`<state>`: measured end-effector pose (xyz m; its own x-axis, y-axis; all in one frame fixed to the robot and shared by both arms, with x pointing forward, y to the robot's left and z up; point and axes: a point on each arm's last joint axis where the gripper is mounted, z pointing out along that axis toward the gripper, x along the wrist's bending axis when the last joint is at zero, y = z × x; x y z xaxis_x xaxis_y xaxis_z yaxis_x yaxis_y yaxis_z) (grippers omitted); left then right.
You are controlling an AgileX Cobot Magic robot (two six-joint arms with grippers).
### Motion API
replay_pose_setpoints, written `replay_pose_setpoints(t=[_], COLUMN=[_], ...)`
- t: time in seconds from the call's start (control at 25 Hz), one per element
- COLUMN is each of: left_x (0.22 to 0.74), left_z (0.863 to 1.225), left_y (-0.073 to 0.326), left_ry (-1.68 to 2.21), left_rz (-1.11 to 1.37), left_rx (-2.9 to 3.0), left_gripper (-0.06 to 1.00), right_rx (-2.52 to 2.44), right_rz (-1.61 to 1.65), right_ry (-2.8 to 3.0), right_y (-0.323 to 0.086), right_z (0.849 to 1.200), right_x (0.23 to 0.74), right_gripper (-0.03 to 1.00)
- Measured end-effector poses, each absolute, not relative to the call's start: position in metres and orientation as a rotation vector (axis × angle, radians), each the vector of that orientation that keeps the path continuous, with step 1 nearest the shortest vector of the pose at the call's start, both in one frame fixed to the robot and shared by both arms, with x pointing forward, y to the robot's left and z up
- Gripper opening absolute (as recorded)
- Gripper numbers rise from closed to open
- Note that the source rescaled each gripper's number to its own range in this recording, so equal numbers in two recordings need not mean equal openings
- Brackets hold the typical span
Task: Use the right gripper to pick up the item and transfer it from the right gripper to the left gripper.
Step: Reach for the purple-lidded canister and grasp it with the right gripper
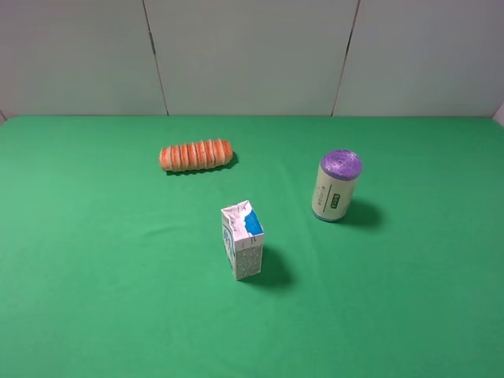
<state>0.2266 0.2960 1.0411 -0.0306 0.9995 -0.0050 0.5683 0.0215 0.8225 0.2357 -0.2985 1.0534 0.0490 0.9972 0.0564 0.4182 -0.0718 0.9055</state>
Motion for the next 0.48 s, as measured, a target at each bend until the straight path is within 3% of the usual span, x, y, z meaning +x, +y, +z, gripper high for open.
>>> replay_pose_setpoints(t=[0.24,0.48], left_x=[0.227,0.227], left_z=[1.041,1.041], left_y=[0.296,0.296], left_ry=[1.669,1.669], left_rz=[0.870,0.870], left_rx=[1.614,1.614], left_gripper=[0.93,0.93], right_rx=[1.617,1.648], right_rz=[0.970,0.920], right_ry=[1.485,1.560], right_y=[-0.299,-0.298], right_z=[1.063,1.114], right_x=[0.240,0.273], right_gripper=[1.00,1.00])
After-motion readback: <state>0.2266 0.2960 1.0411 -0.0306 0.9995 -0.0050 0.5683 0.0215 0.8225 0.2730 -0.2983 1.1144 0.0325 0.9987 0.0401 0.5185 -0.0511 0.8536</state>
